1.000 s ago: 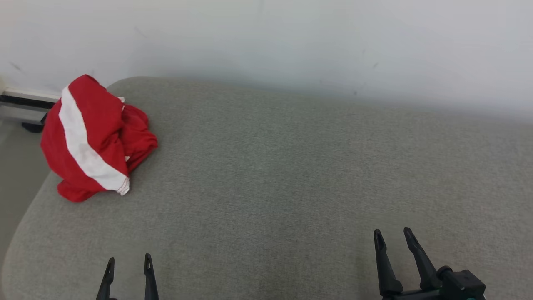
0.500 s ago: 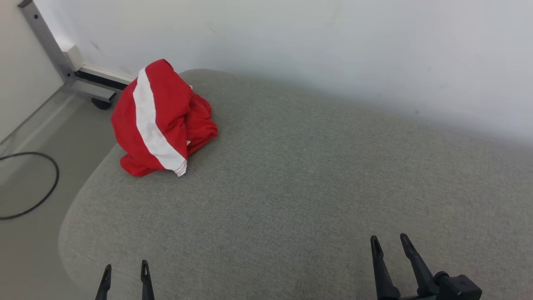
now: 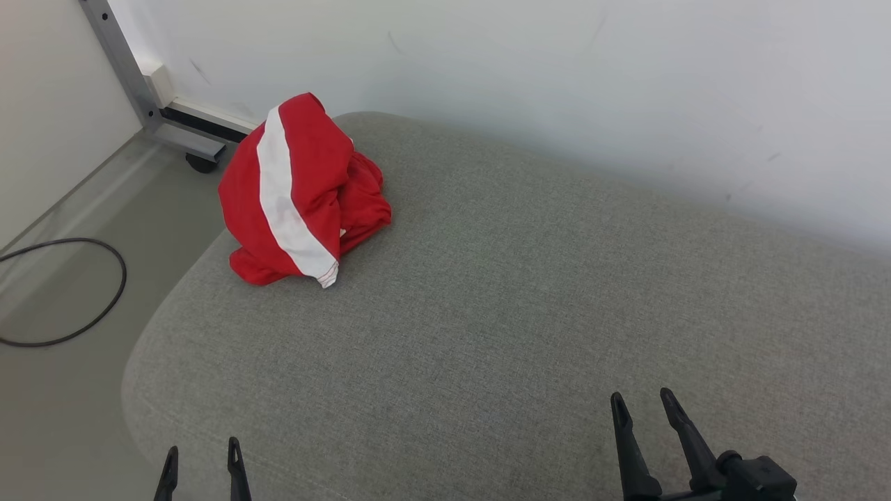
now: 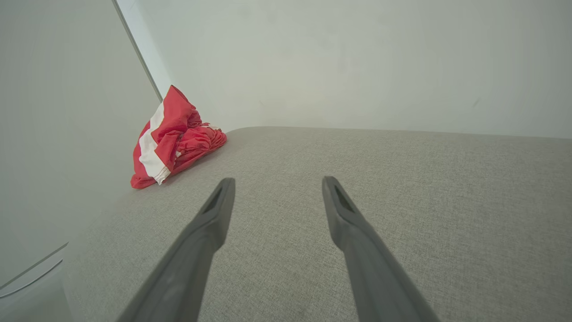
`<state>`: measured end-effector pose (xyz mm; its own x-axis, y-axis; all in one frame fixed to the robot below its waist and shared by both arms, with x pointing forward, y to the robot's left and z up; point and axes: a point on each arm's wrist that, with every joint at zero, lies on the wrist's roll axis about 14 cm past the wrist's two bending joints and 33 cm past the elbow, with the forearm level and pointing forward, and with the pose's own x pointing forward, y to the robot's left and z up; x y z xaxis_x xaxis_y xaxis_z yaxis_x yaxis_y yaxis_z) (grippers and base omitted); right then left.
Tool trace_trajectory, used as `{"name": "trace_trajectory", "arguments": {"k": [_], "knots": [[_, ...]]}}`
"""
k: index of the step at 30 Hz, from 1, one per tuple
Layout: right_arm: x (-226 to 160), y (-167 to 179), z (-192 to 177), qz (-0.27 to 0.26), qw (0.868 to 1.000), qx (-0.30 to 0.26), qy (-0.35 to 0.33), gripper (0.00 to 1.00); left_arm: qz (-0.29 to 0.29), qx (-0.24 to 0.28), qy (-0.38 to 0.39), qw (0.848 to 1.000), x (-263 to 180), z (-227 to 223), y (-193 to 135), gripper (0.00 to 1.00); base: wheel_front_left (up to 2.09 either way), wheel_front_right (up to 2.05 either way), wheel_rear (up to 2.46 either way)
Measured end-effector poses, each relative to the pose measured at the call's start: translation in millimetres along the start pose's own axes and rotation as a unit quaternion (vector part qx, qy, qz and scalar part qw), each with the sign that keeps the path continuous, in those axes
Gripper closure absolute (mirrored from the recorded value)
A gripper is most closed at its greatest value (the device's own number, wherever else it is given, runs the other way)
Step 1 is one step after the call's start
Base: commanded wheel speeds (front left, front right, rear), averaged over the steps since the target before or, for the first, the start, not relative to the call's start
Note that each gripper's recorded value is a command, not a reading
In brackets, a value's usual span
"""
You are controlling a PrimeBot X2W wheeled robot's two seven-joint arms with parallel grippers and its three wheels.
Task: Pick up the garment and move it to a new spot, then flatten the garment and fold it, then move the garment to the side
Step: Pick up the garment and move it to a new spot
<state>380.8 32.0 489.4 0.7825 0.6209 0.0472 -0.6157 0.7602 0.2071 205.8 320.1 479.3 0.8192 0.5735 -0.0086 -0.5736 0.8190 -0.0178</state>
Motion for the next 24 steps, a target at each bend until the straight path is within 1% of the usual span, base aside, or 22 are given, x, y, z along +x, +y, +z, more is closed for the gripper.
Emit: {"name": "trace_trajectory", "arguments": {"k": [5, 11, 16, 20, 24], "knots": [[-1, -2, 1, -0.003, 1.0, -0.001, -0.002, 0.0, -0.002, -0.001, 0.0, 1.0, 0, 0, -1, 0.0, 0.0, 0.0, 0.0], [-2, -7, 4, -0.009, 1.0, -0.008, -0.006, 0.0, -0.026, 0.0, -0.005, 1.0, 12, 4, -12, 0.0, 0.0, 0.0, 0.0], [0, -19, 11, -0.025, 0.999, -0.014, -0.018, 0.0, -0.045, 0.002, -0.044, 0.998, 45, 31, -23, 0.0, 0.0, 0.0, 0.0], [2, -35, 19, -0.044, 0.998, -0.022, -0.033, 0.0, -0.055, -0.01, -0.09, 0.994, 80, 63, -31, 0.0, 0.0, 0.0, 0.0], [5, -55, 23, -0.068, 0.997, -0.023, -0.042, 0.0, -0.052, -0.028, -0.13, 0.99, 118, 94, -34, 0.0, 0.0, 0.0, 0.0]]}}
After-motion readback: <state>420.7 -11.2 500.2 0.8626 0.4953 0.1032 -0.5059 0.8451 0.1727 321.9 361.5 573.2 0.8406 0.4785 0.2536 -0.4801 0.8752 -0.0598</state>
